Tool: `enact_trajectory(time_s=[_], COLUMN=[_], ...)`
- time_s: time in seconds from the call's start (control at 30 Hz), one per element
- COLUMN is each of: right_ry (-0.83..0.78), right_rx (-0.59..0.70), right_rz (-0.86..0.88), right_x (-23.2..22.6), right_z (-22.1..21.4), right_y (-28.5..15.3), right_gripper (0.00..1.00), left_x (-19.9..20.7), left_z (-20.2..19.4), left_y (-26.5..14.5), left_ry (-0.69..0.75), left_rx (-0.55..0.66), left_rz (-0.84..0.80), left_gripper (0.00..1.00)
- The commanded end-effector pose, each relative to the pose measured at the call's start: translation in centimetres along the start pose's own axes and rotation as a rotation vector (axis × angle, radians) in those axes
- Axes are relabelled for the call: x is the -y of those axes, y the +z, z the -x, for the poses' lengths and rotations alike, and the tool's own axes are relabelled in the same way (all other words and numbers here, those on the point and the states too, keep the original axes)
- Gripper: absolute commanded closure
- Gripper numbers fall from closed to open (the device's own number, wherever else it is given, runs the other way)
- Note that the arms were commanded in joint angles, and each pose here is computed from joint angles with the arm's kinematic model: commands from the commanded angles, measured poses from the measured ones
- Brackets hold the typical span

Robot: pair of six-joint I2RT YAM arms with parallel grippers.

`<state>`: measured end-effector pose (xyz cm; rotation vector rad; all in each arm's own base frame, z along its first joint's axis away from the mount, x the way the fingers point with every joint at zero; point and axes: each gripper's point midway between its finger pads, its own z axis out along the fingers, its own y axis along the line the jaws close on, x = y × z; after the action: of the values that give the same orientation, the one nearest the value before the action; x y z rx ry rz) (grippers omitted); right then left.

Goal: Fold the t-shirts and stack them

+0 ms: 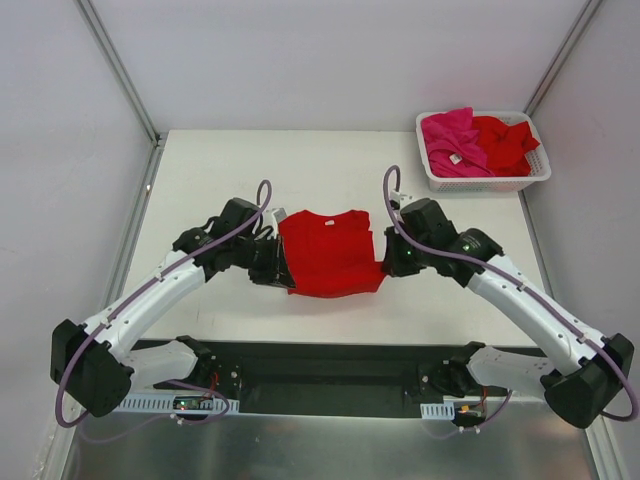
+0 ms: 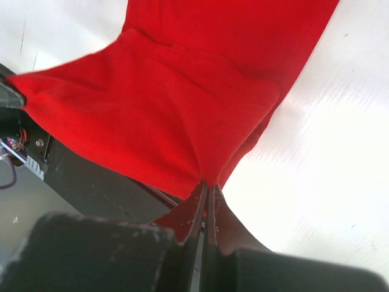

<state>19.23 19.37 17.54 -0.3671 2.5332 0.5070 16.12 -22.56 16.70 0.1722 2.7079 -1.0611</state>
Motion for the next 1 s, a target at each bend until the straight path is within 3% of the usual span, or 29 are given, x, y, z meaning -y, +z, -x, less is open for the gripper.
enact_trajectory(time_s=[0.0, 0.97], right_ry=[-0.032, -0.036], right_rx=[0.045, 0.053], right_rz=[0.002, 0.039], right_x=[0.1, -0.1], right_z=[2.7, 9.0], right_y=[-1.2, 1.1], right_gripper=[0.99, 0.99], left_x=[0.2, -1.8], left_z=[0.3, 5.8], left_y=[-1.0, -3.0], left_ry=[0.033, 0.086], left_rx=[0.041, 0.143], left_rz=[0.011, 0.126], left_gripper=[1.00, 1.00])
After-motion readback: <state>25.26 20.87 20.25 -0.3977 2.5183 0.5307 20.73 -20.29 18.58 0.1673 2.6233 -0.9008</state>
